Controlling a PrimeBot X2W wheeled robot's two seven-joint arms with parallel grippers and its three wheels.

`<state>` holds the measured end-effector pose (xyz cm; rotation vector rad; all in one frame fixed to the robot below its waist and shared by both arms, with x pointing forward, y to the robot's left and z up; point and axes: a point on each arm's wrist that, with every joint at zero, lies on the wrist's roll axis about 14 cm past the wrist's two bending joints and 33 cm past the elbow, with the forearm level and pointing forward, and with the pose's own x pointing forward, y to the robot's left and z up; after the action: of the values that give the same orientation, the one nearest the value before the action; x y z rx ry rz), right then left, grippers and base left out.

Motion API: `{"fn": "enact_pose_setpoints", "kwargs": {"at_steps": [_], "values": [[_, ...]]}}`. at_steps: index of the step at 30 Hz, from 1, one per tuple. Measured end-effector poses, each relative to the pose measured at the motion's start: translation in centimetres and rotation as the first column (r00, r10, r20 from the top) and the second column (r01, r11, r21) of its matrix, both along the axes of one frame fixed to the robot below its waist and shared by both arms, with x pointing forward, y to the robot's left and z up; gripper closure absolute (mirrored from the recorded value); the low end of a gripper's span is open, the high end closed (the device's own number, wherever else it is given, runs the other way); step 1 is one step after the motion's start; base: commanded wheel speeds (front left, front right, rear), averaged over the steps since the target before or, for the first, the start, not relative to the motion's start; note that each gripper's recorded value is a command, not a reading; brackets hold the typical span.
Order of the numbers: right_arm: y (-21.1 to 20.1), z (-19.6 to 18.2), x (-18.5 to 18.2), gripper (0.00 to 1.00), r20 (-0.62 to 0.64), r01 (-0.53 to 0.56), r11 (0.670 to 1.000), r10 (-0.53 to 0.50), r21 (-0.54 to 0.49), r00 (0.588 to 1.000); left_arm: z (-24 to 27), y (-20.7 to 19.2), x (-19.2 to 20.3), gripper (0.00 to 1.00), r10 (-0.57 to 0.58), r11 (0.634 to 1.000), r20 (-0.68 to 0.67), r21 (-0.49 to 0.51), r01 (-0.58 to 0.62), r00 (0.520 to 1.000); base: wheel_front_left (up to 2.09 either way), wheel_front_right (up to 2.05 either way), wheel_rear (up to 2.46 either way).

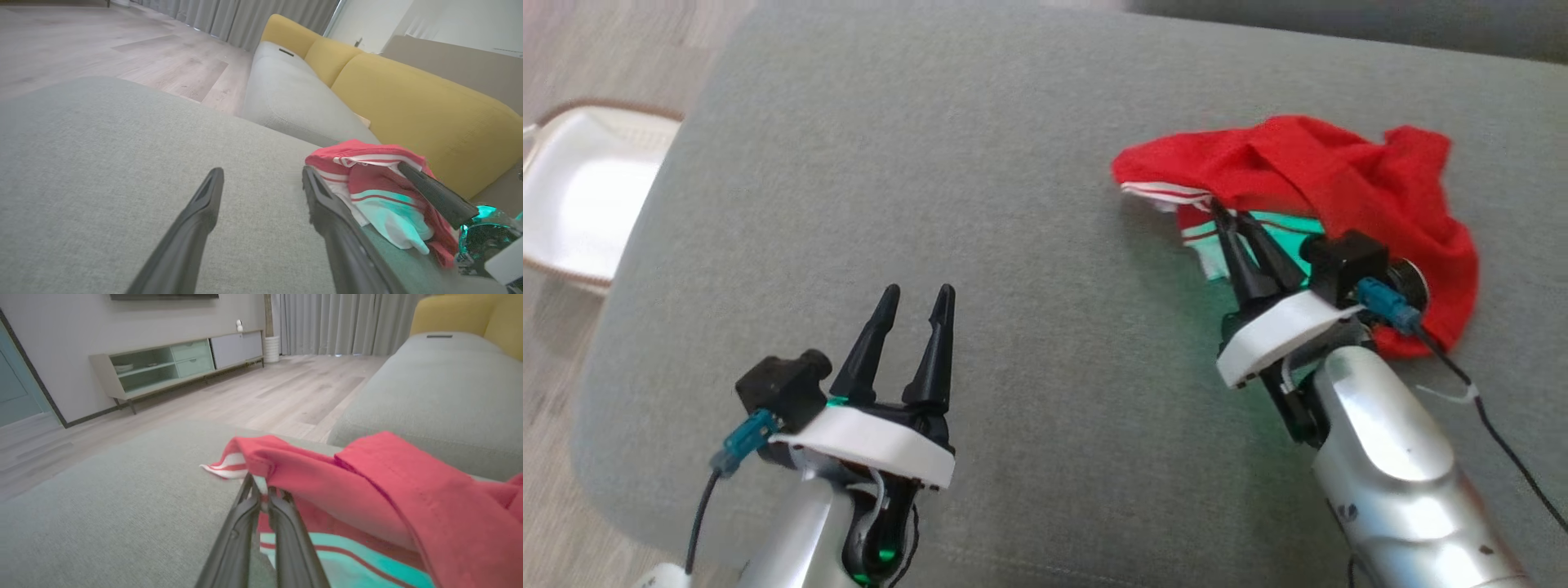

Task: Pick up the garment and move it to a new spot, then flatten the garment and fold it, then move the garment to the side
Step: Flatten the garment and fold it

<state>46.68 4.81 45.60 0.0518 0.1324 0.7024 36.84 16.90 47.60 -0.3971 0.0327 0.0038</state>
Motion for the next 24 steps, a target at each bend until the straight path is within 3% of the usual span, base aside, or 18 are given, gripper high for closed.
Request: {"fn": "enact_pose_setpoints", "kwargs": {"at_steps": [13, 18, 24], "values": [[1.1, 10.3, -2.3, 1.00, 0.248, -0.069, 0.992, 0.041, 0.105, 0.968, 0.5, -1.9, 0.0, 0.00, -0.057, 0.998, 0.020, -0.008, 0.057, 0.998, 0.00, 0.00, 0.00], [2.0, 11.5, -1.4, 1.00, 0.266, -0.094, 0.994, 0.078, 0.049, 0.961, -0.1, -1.3, -0.1, 0.00, -0.037, 0.999, 0.001, -0.015, 0.037, 0.999, 0.00, 0.00, 0.00], [2.3, 11.1, 3.9, 1.00, 0.261, -0.087, 0.994, 0.103, -0.072, 0.960, -0.9, -0.5, -0.3, 0.00, -0.009, 1.000, -0.031, -0.023, 0.008, 0.999, 0.00, 0.00, 0.00]]}}
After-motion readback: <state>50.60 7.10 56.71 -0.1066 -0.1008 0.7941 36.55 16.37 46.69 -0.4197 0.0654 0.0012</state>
